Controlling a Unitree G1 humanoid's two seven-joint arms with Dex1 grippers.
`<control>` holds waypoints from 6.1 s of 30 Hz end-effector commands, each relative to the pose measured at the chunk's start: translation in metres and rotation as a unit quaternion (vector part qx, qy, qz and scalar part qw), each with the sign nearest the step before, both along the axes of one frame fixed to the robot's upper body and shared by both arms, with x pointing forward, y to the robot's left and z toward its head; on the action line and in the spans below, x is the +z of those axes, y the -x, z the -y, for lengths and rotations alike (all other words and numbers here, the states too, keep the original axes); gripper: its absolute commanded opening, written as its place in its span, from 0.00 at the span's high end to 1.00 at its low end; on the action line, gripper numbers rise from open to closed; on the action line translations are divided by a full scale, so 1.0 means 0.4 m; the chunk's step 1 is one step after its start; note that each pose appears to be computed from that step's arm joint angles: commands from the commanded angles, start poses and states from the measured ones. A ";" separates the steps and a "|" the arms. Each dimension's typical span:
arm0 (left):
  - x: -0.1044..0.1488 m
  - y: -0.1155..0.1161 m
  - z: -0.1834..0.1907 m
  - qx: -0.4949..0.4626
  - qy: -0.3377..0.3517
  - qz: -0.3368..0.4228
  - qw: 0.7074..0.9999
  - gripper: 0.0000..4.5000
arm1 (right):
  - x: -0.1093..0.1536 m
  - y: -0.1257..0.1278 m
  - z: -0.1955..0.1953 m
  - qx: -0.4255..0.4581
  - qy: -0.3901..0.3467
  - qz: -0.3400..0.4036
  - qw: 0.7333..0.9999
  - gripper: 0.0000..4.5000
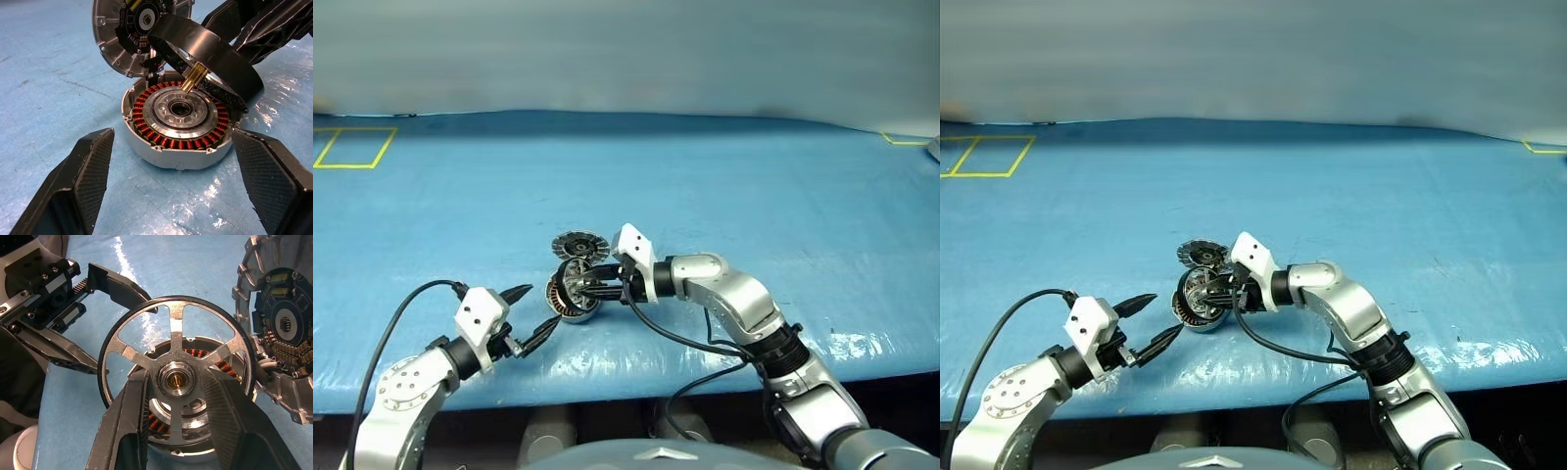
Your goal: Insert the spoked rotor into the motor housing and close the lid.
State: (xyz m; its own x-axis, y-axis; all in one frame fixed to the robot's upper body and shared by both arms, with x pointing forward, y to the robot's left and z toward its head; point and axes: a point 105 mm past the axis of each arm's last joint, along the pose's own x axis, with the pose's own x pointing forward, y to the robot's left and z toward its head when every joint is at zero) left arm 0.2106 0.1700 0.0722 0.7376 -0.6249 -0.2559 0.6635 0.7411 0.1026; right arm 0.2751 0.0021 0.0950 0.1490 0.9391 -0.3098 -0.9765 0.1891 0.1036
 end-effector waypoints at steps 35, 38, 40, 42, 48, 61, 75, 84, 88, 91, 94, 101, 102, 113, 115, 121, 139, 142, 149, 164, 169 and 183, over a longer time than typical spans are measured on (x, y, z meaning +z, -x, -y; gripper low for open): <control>0.012 -0.014 0.018 0.003 0.013 0.020 1.000 0.09 | 0.009 -0.006 0.003 0.041 0.066 0.084 0.993 0.51; 0.012 -0.013 0.019 0.004 0.014 0.020 1.000 0.09 | 0.005 -0.010 0.006 0.038 0.075 0.091 0.992 0.28; 0.012 -0.012 0.019 0.004 0.015 0.019 1.000 0.09 | 0.015 -0.001 0.004 0.047 0.062 0.081 0.994 0.21; 0.011 -0.012 0.018 0.004 0.015 0.019 1.000 0.09 | 0.024 0.006 0.002 0.057 0.050 0.077 0.994 0.21; 0.014 -0.012 0.018 0.005 0.018 0.020 1.000 0.09 | 0.076 0.017 -0.015 0.051 -0.031 0.054 0.997 0.21; 0.043 -0.025 -0.023 0.035 0.024 0.038 0.998 0.09 | 0.021 -0.015 -0.046 -0.036 -0.047 0.019 0.998 0.84; 0.031 -0.027 -0.006 0.022 0.023 0.030 0.999 0.09 | -0.123 0.022 -0.029 0.027 0.120 0.085 0.989 0.99; 0.031 -0.027 0.002 0.018 0.029 0.029 0.999 0.09 | -0.056 0.038 -0.045 0.041 0.021 0.087 0.995 0.99; 0.028 -0.026 0.008 0.015 0.031 0.027 0.999 0.09 | -0.046 0.031 -0.042 0.032 -0.002 0.064 0.997 0.99; 0.028 -0.028 0.011 0.013 0.031 0.027 0.999 0.09 | -0.087 0.018 -0.032 0.015 0.042 0.059 0.997 0.99; 0.029 -0.031 0.010 0.013 0.031 0.028 0.999 0.09 | -0.119 0.018 -0.020 0.017 0.079 0.068 0.994 0.99; 0.029 -0.030 0.010 0.013 0.031 0.028 0.999 0.09 | -0.022 0.038 -0.046 0.031 -0.045 0.023 0.998 0.99; 0.029 -0.030 0.010 0.013 0.031 0.028 0.999 0.09 | -0.006 0.040 -0.048 0.035 -0.062 0.021 0.997 0.99; 0.057 -0.039 0.014 0.019 0.035 0.049 0.998 0.09 | 0.065 0.047 -0.010 0.016 -0.091 0.056 0.994 0.99; 0.063 -0.041 0.014 0.024 0.044 0.051 0.997 0.09 | 0.055 0.039 0.021 -0.012 -0.083 0.048 0.995 0.99; 0.063 -0.056 0.003 0.041 0.054 0.050 0.996 0.09 | 0.008 -0.080 0.147 -0.213 -0.061 0.038 0.974 0.99; 0.081 -0.068 0.012 -0.014 0.047 0.059 0.997 0.09 | 0.097 -0.092 -0.031 -0.064 -0.094 0.090 0.989 0.99; 0.082 -0.064 0.000 -0.006 0.043 0.059 0.997 0.09 | 0.092 -0.057 -0.044 -0.012 -0.086 0.090 0.992 0.99; 0.069 -0.028 0.004 -0.005 0.064 0.034 0.997 0.09 | 0.033 0.001 -0.043 0.032 -0.056 0.073 0.995 0.99; 0.054 -0.039 0.038 -0.029 0.043 0.021 0.998 0.09 | -0.102 0.013 -0.021 -0.015 0.021 0.087 0.996 0.99; 0.029 0.000 0.007 -0.060 -0.019 -0.013 0.998 0.09 | -0.117 0.028 -0.019 -0.002 0.034 0.094 0.995 0.99; 0.034 0.003 -0.042 -0.020 -0.020 -0.006 1.000 0.09 | -0.105 0.014 -0.024 0.014 0.048 0.147 0.988 0.99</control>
State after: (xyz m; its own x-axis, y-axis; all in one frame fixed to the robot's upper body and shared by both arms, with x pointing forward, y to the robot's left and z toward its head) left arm 0.2072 0.1922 0.0702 0.6977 -0.6271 -0.3463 0.6885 0.7205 0.0824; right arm 0.2704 0.0167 0.0678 0.2157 0.9339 -0.2852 -0.9682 0.1667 -0.1864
